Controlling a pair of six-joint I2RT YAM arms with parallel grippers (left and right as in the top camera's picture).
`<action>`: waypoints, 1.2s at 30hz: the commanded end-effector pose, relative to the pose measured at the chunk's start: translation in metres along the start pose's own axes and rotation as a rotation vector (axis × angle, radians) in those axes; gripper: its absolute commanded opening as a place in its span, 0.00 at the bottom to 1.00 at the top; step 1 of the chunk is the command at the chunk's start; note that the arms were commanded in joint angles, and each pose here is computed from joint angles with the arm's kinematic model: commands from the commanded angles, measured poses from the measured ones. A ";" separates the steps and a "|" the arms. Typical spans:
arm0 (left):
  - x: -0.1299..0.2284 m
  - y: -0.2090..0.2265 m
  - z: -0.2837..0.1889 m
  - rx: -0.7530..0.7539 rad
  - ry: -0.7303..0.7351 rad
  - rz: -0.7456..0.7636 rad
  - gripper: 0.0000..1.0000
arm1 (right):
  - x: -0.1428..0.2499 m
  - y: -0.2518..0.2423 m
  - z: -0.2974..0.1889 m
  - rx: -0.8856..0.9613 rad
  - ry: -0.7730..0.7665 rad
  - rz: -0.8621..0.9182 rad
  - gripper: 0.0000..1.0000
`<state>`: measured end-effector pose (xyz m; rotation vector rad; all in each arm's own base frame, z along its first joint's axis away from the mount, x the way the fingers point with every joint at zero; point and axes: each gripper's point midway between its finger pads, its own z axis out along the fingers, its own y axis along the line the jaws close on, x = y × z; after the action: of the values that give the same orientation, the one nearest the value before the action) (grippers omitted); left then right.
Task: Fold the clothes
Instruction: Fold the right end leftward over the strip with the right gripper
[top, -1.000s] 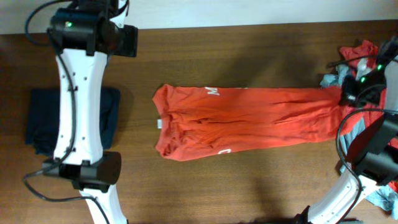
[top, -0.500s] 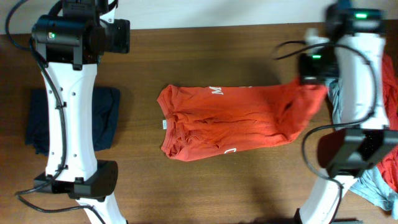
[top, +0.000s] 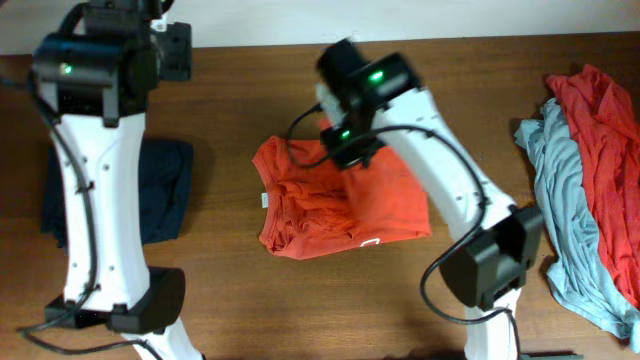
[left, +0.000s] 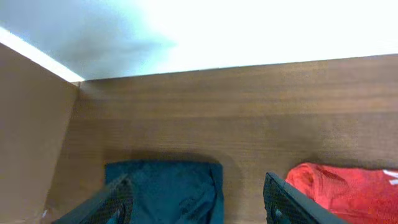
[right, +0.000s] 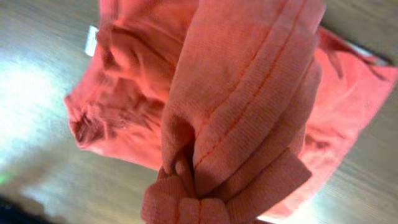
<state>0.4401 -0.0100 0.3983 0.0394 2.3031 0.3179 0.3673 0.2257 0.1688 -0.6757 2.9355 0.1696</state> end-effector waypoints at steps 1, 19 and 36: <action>-0.010 0.019 -0.031 -0.035 -0.077 -0.022 0.67 | 0.006 0.012 0.041 0.017 0.055 0.048 0.04; -0.009 0.016 -0.033 -0.012 -0.075 -0.020 0.67 | -0.011 0.083 0.049 -0.432 -0.042 -0.109 0.35; -0.008 0.015 -0.032 -0.012 -0.069 -0.018 0.67 | 0.022 -0.032 0.072 -0.210 0.081 0.158 0.05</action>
<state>0.4267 -0.0053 0.4167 0.0218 2.2617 0.3151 0.3805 0.2040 0.1248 -0.5087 2.9821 0.5675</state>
